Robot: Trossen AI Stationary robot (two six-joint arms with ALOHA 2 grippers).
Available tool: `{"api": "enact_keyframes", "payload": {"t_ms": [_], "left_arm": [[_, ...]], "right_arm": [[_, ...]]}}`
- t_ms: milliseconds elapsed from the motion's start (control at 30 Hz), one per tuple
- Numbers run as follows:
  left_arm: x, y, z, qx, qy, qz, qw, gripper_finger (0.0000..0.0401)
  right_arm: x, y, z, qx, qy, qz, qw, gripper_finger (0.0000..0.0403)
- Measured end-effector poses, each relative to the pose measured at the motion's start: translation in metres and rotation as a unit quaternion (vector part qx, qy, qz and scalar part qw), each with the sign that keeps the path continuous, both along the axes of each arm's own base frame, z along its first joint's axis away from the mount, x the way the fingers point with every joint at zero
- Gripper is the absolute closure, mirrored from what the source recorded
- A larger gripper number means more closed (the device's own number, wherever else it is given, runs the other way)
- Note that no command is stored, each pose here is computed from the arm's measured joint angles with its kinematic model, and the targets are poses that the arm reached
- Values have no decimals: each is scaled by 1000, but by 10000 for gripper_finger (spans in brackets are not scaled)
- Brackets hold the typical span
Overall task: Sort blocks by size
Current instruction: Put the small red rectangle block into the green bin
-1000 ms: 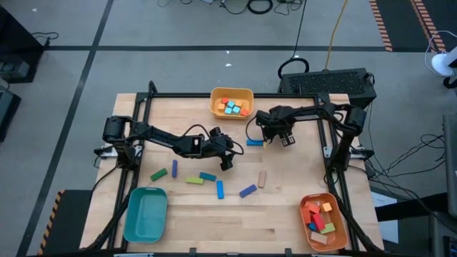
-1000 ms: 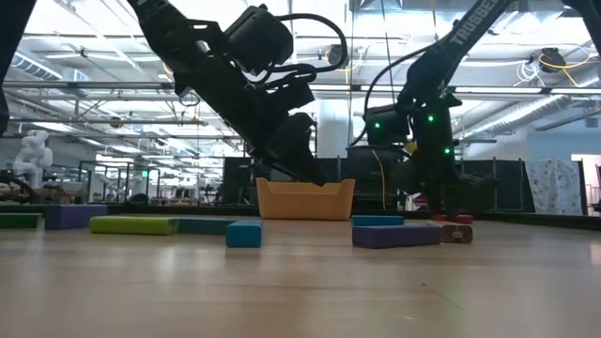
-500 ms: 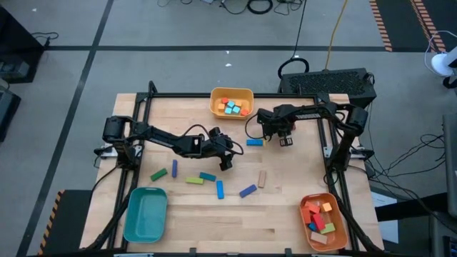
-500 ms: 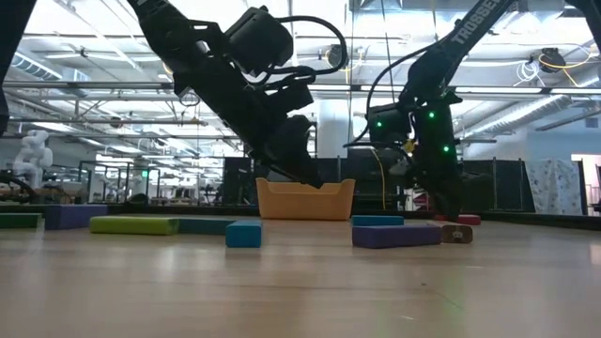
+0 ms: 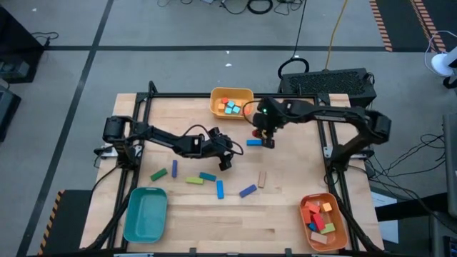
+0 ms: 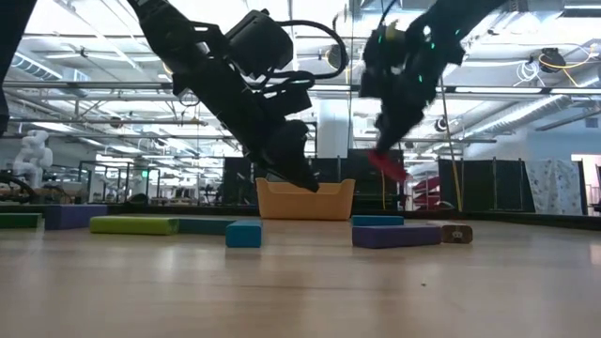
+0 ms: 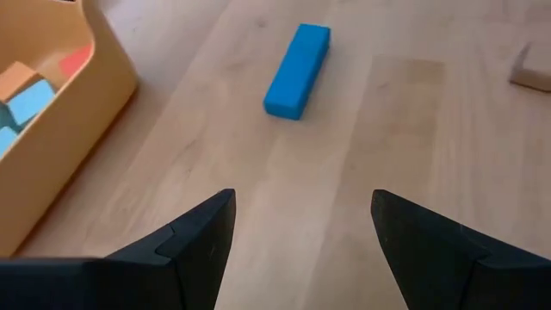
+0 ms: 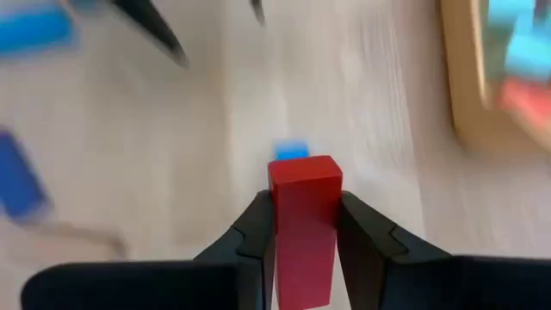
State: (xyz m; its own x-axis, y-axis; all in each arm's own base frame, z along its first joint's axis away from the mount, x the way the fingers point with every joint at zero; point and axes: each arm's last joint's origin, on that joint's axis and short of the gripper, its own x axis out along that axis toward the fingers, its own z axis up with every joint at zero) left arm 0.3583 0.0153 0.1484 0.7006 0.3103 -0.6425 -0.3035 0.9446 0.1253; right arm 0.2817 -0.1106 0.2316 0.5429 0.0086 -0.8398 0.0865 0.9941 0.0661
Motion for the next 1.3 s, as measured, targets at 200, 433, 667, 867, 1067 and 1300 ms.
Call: {"api": "enact_keyframes", "payload": {"t_ms": [200, 433, 667, 867, 1067, 1300], "left_arm": [[4, -7, 5, -12, -38, 1, 999, 128], [12, -20, 17, -22, -141, -13, 990, 128], [15, -33, 28, -13, -204, -45, 978, 128], [16, -37, 31, -8, -219, -54, 974, 128], [16, -37, 31, -8, -219, -54, 974, 187], [16, -38, 29, -13, -213, -63, 975, 291]], "right_arm": [[8, 22, 26, 8, -127, 29, 992, 327], [17, 55, 28, 19, -219, 109, 969, 327], [22, 74, 25, 4, -257, 131, 957, 327], [23, 83, 24, -10, -253, 128, 959, 327], [24, 89, 24, -25, -252, 122, 960, 327], [24, 90, 24, -23, -249, 119, 961, 325]]}}
